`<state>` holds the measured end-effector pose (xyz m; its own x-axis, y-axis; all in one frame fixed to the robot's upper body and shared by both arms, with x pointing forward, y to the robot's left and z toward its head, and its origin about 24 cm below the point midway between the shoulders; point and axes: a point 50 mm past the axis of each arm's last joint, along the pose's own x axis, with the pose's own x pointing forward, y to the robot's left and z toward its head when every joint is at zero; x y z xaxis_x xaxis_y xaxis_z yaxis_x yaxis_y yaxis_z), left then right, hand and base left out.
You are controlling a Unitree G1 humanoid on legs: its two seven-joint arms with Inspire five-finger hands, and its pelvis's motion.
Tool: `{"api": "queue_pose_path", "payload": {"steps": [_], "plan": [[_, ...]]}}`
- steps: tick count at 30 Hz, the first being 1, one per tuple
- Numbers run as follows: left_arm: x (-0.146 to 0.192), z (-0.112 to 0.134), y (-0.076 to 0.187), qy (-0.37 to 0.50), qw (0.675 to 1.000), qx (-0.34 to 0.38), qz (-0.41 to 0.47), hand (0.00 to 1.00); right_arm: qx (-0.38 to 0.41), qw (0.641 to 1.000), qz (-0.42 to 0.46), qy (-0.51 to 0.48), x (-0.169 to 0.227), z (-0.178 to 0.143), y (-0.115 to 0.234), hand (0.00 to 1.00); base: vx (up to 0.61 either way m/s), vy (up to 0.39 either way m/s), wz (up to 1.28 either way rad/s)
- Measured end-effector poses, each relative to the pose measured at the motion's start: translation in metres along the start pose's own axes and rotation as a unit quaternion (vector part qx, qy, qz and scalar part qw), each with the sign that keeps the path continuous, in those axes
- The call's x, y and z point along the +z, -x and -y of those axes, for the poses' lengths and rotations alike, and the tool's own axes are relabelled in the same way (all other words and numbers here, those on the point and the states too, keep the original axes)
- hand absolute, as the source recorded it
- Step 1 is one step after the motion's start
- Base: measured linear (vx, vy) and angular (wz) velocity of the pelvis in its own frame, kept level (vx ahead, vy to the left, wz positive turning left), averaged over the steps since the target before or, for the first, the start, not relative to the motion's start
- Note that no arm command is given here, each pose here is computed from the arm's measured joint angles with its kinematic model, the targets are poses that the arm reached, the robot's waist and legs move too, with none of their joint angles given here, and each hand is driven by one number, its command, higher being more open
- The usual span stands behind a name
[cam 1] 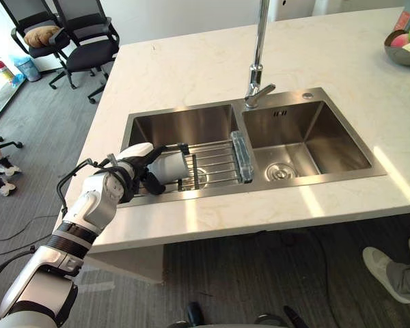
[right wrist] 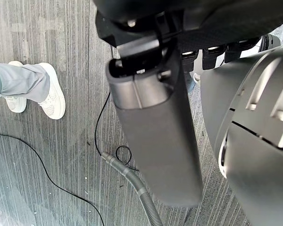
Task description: Walk over to the sink, pick up the cup, carry it to the dishwasher, place the cup inside the dishwasher, then close the dishwasher door
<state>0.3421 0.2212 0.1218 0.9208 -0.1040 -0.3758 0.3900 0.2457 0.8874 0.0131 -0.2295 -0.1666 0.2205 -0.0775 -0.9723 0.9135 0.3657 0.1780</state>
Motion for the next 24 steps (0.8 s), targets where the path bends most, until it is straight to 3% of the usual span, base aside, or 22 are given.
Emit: {"api": "queue_pose_path", "payload": {"steps": [18, 19, 24], "plan": [[-0.002, 0.003, -0.010, -0.043, 0.999, -0.007, -0.031, 1.00, 0.000, 1.000, -0.006, 0.019, -0.002, -0.004, -0.001, 1.00, 0.00, 0.000, -0.01], [-0.001, 0.003, -0.010, -0.045, 0.998, -0.007, -0.032, 0.00, 0.000, 1.000, -0.006, 0.019, -0.002, -0.004, -0.001, 1.00, 0.00, 0.000, 0.00], [0.000, 0.003, -0.012, -0.067, 0.997, -0.002, -0.040, 0.00, 0.000, 1.000, -0.007, 0.022, -0.002, -0.004, -0.001, 1.00, 0.00, 0.000, 0.00]]}}
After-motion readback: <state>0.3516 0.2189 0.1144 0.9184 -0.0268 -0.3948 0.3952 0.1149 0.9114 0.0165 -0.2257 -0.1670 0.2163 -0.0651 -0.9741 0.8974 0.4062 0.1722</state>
